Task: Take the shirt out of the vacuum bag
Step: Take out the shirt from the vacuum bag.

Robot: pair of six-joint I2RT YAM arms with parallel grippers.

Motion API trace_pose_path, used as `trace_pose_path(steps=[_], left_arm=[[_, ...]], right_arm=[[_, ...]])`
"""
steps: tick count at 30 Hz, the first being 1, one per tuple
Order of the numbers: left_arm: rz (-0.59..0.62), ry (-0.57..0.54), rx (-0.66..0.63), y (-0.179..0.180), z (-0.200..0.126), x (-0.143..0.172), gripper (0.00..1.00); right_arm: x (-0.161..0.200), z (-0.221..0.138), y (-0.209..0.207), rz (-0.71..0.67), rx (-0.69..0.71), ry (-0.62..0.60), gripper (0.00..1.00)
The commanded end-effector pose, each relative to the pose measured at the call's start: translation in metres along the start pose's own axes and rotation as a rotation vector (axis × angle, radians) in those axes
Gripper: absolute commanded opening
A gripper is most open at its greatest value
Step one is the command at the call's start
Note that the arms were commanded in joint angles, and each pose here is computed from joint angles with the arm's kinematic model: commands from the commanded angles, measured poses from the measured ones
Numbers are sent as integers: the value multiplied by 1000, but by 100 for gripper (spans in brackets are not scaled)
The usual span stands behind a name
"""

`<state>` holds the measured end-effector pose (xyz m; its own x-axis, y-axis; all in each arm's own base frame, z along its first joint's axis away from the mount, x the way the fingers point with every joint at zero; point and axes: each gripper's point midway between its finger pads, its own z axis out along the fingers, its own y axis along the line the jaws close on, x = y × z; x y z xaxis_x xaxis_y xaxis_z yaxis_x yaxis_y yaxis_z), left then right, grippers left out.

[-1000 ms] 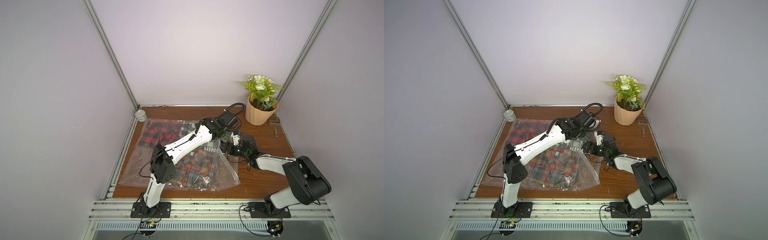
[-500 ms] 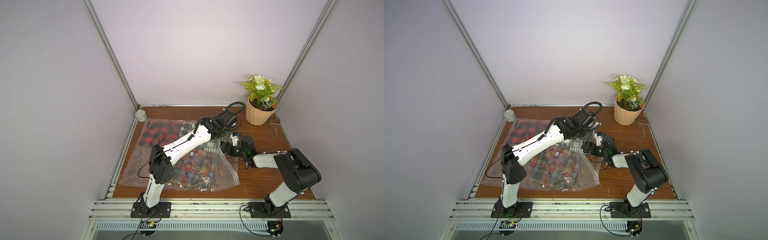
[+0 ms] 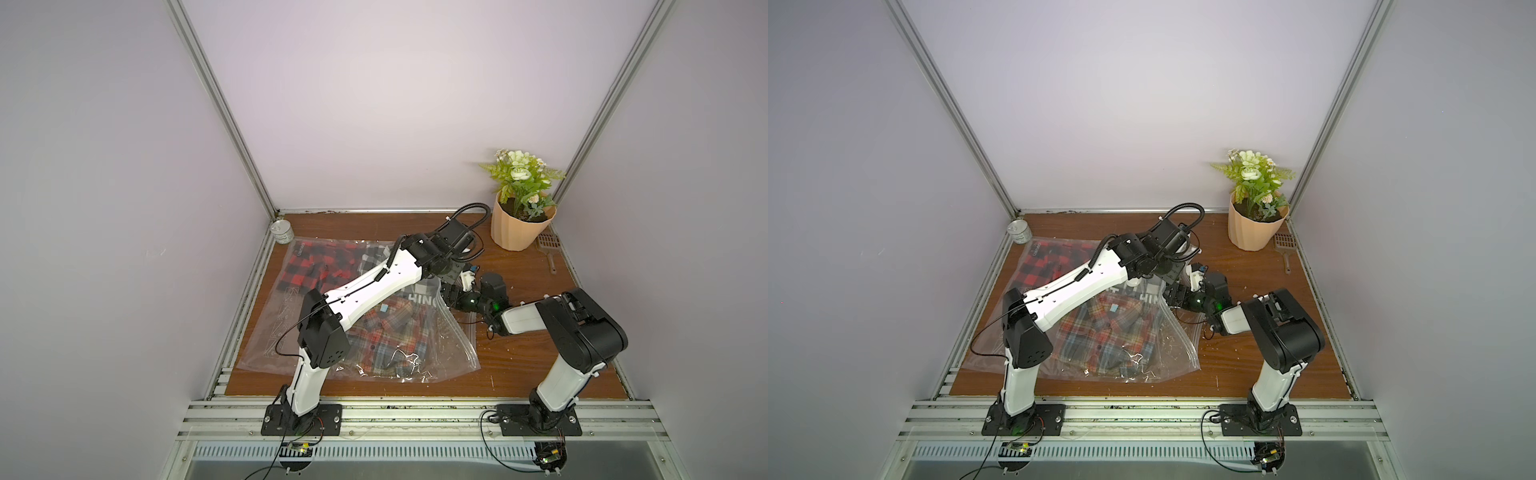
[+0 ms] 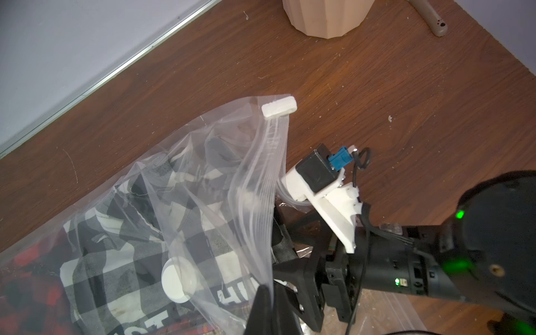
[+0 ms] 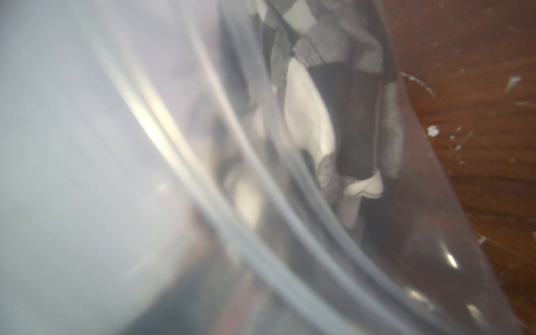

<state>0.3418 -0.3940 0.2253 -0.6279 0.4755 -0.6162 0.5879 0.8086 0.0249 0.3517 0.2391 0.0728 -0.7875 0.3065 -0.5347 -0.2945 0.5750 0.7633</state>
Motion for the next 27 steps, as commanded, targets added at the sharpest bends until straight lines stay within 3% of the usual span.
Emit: trace_pose_path(steps=[1, 22, 27], left_arm=[[-9, -71, 46, -3, -30, -20, 1], [9, -81, 86, -10, -34, -25, 1], [13, -76, 78, -9, -32, -23, 0]], right_arm=[[-3, 5, 7, 15, -41, 4, 88], [-8, 31, 16, 12, -104, 40, 87], [-7, 33, 15, 12, -106, 51, 73]])
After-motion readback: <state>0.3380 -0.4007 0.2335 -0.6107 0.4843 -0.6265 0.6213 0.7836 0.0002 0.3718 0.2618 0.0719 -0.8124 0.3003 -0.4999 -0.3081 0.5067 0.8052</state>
